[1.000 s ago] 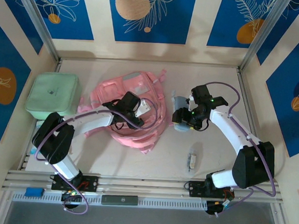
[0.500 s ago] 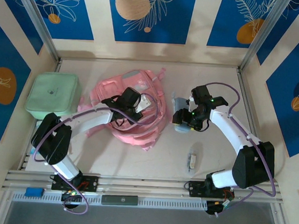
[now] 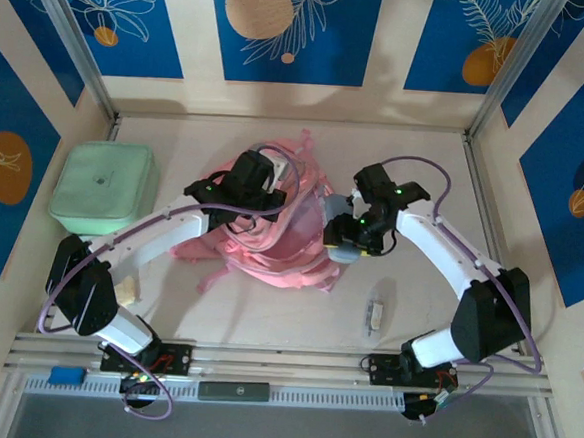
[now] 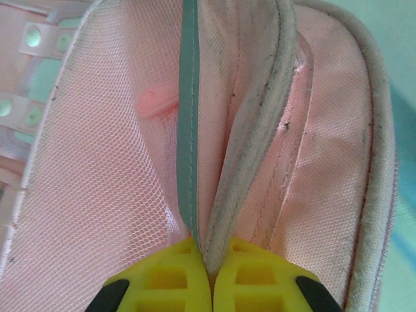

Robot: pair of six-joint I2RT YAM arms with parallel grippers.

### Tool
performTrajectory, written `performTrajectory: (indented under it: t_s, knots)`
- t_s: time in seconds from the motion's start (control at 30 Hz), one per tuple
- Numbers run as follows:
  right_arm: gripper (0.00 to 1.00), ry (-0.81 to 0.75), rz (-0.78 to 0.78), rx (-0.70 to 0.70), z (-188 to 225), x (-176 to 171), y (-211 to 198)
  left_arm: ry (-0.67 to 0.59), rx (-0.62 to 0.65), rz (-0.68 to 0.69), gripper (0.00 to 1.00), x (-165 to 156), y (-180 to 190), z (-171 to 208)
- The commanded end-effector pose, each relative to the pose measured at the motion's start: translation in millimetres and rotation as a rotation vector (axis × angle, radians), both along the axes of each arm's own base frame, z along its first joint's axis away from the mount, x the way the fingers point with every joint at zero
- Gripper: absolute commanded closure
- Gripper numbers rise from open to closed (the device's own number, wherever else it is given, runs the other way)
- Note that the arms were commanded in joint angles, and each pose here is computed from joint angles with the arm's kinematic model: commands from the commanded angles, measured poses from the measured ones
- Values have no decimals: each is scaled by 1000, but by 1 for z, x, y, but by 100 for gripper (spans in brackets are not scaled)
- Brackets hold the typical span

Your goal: Pack the student bag

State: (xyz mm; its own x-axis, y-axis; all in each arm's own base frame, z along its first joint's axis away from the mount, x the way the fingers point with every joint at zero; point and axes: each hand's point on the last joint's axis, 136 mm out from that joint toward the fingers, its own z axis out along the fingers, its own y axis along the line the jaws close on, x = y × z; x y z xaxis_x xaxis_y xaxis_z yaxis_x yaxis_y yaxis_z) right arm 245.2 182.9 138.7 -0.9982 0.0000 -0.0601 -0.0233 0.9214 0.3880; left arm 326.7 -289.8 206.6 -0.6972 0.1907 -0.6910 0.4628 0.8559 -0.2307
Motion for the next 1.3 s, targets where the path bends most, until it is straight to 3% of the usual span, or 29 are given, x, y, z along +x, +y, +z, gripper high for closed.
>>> performTrajectory:
  t_s: [0.0,0.27,0.47,0.63,0.8,0.97,1.1,1.27]
  knots:
    - [26,-16,7,22,4,10,25,-69,-243,97,100,10,-21,59]
    - [13,11,17,117,-17,25,71,-76,-246,143,100,12,-12,56]
    - [9,12,-12,221,-8,17,59,-96,-235,154,100,9,-3,57]
    - [25,67,-83,390,-11,20,40,-87,-245,139,100,6,-5,56]
    - [35,75,-3,404,-19,21,49,-79,-250,130,100,5,-6,56]
    - [39,94,15,483,-25,38,68,-71,-267,125,100,5,-10,55]
    - [52,102,48,526,-22,42,90,-61,-273,122,100,4,-11,54]
    - [58,88,20,524,-19,46,93,-65,-277,120,100,3,-11,57]
